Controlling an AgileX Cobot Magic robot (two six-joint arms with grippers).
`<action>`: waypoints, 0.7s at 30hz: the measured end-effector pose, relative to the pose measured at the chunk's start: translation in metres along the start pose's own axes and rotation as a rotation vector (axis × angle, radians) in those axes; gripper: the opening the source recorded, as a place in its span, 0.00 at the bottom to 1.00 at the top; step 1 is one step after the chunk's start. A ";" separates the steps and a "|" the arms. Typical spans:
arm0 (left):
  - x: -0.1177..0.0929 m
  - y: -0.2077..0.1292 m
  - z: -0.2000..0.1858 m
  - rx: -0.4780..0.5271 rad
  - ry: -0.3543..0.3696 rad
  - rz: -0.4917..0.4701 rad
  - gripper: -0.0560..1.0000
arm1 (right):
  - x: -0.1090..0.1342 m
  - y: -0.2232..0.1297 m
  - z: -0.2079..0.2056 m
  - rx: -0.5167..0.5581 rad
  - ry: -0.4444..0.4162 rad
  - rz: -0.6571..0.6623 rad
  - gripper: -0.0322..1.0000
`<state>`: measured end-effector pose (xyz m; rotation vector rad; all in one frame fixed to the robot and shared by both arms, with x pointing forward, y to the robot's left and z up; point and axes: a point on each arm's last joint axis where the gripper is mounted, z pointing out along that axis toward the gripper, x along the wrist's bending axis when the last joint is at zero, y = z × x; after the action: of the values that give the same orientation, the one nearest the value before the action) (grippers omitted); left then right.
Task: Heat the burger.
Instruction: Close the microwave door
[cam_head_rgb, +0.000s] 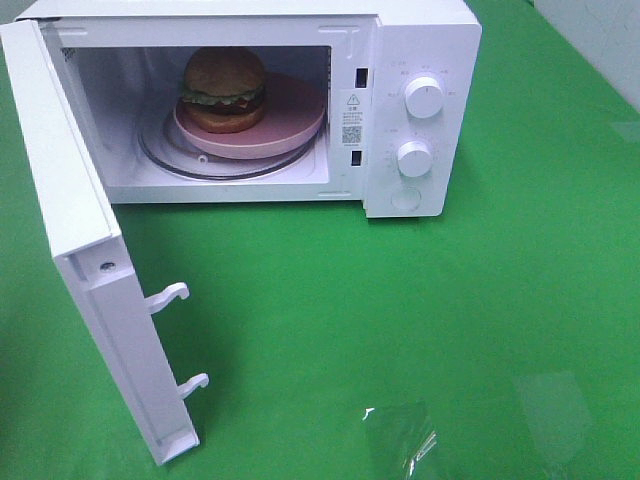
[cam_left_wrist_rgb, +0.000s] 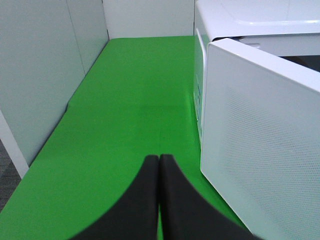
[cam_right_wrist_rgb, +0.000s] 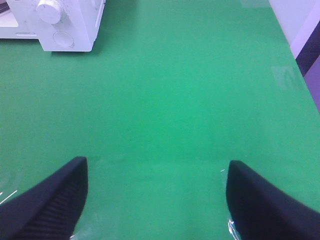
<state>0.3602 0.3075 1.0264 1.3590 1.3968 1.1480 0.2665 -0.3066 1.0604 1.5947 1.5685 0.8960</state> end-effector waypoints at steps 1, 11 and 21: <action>0.000 0.000 0.000 0.000 0.000 0.000 0.05 | 0.000 0.000 0.000 0.000 0.000 0.000 0.74; 0.002 -0.013 0.027 0.040 0.028 0.010 0.05 | 0.000 0.000 0.000 0.000 0.000 0.000 0.74; -0.005 -0.015 0.052 -0.017 -0.050 0.071 0.05 | 0.000 0.000 0.000 0.000 0.000 0.000 0.74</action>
<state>0.4081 0.3052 1.0000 1.4255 1.3099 1.1620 0.2665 -0.3066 1.0604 1.5947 1.5685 0.8960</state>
